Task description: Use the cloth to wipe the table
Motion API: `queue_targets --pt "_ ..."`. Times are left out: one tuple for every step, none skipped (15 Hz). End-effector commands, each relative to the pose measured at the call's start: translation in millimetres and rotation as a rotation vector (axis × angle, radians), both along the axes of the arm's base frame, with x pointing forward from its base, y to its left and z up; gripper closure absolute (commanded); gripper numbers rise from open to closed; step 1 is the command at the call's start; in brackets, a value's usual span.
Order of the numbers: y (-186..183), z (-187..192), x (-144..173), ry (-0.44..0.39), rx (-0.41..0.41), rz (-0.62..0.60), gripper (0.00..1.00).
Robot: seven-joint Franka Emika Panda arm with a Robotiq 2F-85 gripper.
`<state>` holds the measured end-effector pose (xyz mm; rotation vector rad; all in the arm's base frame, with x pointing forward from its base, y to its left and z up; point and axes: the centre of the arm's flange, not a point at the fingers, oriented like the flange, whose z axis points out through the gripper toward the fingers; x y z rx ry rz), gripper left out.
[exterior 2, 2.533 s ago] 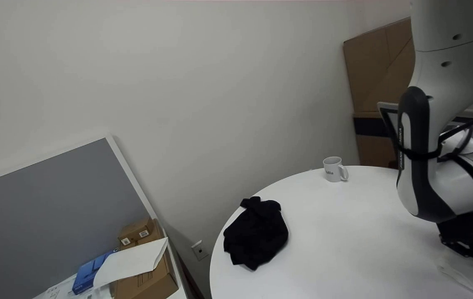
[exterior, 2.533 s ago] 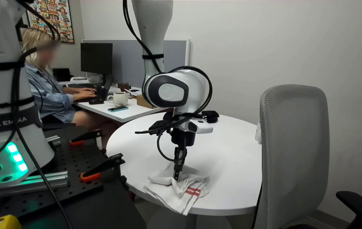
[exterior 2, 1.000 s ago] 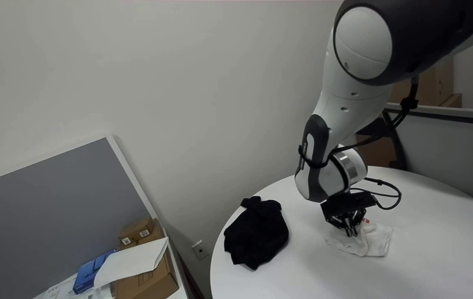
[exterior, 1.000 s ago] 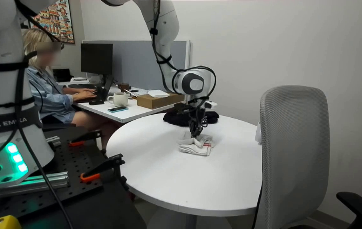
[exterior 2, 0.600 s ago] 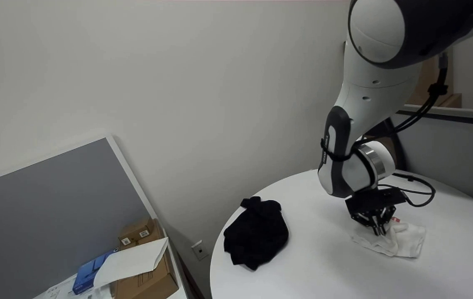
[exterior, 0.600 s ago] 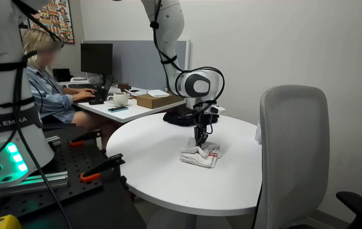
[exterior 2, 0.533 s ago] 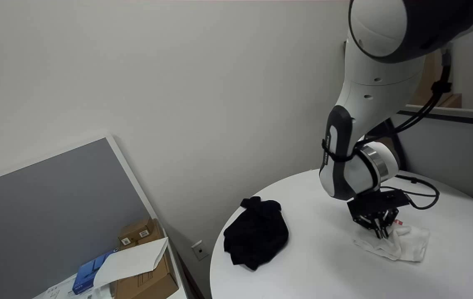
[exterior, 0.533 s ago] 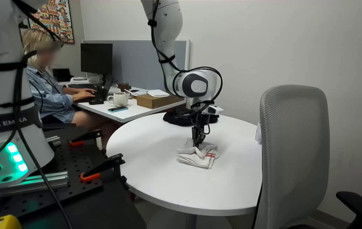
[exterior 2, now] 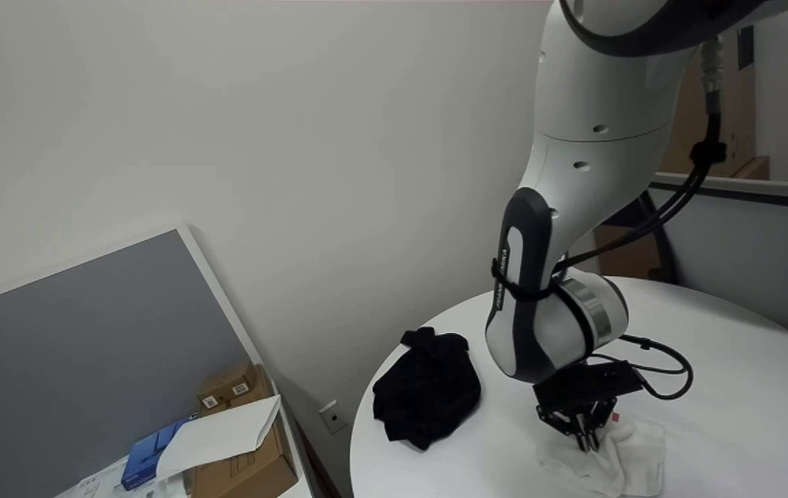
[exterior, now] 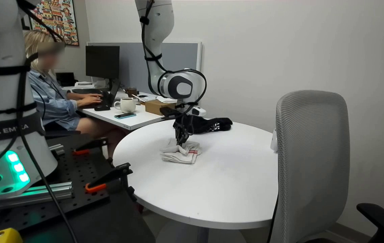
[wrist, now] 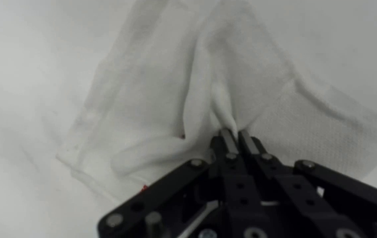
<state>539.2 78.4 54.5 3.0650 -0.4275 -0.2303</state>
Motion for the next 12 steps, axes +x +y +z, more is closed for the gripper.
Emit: queue_targets --pt "32 -34 43 -0.005 -0.009 0.051 0.99" --pt "33 -37 57 -0.004 -0.019 0.053 0.99" --pt "29 -38 74 0.002 -0.032 0.045 0.99" --pt "21 -39 88 0.012 -0.042 0.028 0.99" --pt "7 -38 104 0.027 -0.049 0.004 0.99" --pt "-6 -36 114 0.031 -0.056 -0.019 0.99" --pt "-25 -34 122 0.034 -0.063 -0.049 0.99" --pt "-47 -33 126 0.036 -0.074 -0.076 0.99" --pt "-72 -33 128 0.035 -0.092 -0.106 0.99" --pt "-96 -32 127 0.031 -0.108 -0.137 0.99" --pt "-121 -29 121 0.027 -0.118 -0.17 0.99" --pt "-143 -26 110 0.025 -0.13 -0.2 0.99"
